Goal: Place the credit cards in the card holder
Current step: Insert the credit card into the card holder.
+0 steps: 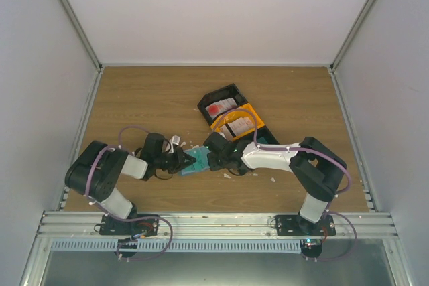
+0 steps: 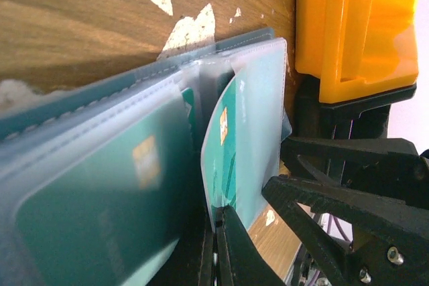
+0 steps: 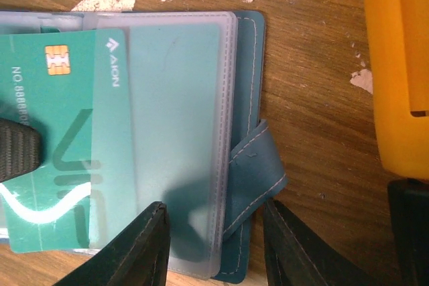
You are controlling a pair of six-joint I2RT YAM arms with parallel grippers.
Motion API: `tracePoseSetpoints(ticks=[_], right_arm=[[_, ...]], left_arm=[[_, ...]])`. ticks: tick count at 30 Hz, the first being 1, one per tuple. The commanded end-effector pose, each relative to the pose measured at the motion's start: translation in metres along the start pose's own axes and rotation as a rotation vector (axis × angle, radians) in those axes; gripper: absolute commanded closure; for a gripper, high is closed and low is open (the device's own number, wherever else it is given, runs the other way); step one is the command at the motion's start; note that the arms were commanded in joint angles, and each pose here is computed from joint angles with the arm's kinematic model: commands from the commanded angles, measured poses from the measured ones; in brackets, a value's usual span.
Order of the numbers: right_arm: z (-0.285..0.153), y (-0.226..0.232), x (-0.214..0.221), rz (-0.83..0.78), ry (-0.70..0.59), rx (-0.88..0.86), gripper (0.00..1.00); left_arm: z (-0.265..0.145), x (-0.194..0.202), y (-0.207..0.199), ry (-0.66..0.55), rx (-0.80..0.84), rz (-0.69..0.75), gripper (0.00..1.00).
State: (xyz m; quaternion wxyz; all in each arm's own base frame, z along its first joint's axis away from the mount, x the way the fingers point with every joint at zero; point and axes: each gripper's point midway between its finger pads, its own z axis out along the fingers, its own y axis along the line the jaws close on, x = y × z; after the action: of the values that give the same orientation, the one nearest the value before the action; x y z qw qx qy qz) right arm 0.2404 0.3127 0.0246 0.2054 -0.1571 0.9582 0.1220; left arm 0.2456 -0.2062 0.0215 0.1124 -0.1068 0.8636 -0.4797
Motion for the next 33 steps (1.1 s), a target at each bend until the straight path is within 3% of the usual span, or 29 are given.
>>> tracePoseSetpoints(ticks=[1,24,27,33], right_arm=[[0.009,-0.002,0.016,-0.024,0.034,-0.025,0.61],[0.006,0.001,0.009,-0.01,-0.015,-0.079,0.61],[0.006,0.001,0.009,-0.01,-0.015,-0.076,0.61],[0.001,-0.004,0.006,0.002,-0.034,-0.055,0.61]], left_arm=[[0.006,0.018,0.03,0.079,-0.09,-0.057,1.0],[0.025,0.019,0.013,0.14,-0.108,0.038,0.99],[0.025,0.019,0.012,0.139,-0.119,0.047,0.96],[0.019,0.017,0.01,0.119,-0.16,0.094,0.8]])
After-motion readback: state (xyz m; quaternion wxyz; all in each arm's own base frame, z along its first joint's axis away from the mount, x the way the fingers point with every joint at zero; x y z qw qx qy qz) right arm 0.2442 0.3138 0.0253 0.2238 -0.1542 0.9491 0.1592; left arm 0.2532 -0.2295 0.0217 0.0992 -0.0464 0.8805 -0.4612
